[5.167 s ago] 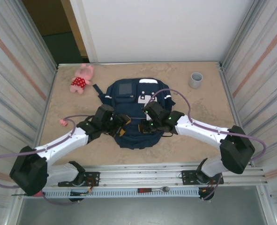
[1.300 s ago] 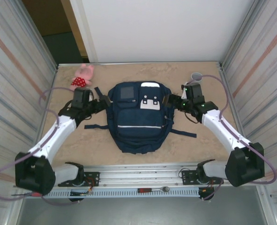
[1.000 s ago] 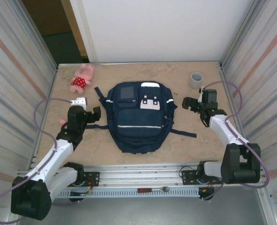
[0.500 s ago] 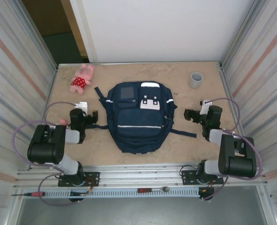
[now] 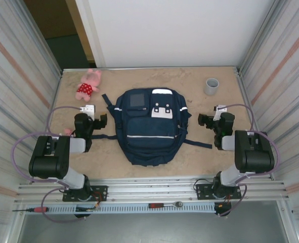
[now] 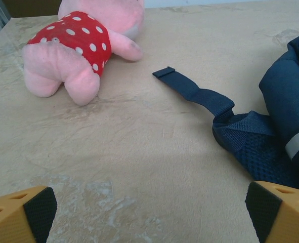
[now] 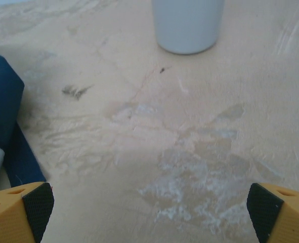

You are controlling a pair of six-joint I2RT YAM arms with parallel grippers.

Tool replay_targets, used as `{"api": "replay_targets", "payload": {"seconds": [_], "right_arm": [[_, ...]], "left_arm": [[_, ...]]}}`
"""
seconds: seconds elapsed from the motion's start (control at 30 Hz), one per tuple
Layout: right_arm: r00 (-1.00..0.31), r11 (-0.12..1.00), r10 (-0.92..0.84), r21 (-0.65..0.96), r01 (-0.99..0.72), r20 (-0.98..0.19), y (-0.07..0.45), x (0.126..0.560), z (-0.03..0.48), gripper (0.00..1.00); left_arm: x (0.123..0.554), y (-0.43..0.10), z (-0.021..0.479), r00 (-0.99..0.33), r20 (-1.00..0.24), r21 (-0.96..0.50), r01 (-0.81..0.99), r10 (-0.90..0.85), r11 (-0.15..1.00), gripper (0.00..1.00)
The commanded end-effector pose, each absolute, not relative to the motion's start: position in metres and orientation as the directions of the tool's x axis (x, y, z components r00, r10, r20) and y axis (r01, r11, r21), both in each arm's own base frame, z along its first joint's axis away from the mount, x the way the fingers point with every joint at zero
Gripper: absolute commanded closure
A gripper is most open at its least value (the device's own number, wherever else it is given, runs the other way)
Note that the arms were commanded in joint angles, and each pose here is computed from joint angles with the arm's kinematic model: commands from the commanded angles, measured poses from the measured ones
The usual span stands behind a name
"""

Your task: Pack the student bag

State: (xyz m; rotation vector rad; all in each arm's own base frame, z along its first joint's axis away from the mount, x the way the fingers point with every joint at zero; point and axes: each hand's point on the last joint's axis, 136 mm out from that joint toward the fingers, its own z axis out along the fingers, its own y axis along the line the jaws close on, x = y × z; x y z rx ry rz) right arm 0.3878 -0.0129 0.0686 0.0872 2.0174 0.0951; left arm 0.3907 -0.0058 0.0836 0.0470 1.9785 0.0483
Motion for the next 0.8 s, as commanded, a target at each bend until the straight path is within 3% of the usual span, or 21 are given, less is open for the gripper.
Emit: {"api": "replay_targets", "payload": {"seconds": [0.0,0.77], "right_arm": [[-0.392,0.993,0.120,0.114,0.039,-0.912,-0.0155,0.3955,0.0814,0.01],[-0.403,0.993,0.119,0.113,0.040,-0.908,-0.0149,0.3947,0.0806,0.01]], "left_arm": [[0.3954,-0.0069,0.0911,-0.380,-0.922,0.066,0.027,0.072,0.997,0.01],[0.3957,-0.0064,0.0916,-0.379,-0.923,0.054,0.036,0.064,0.998,0.01]]}}
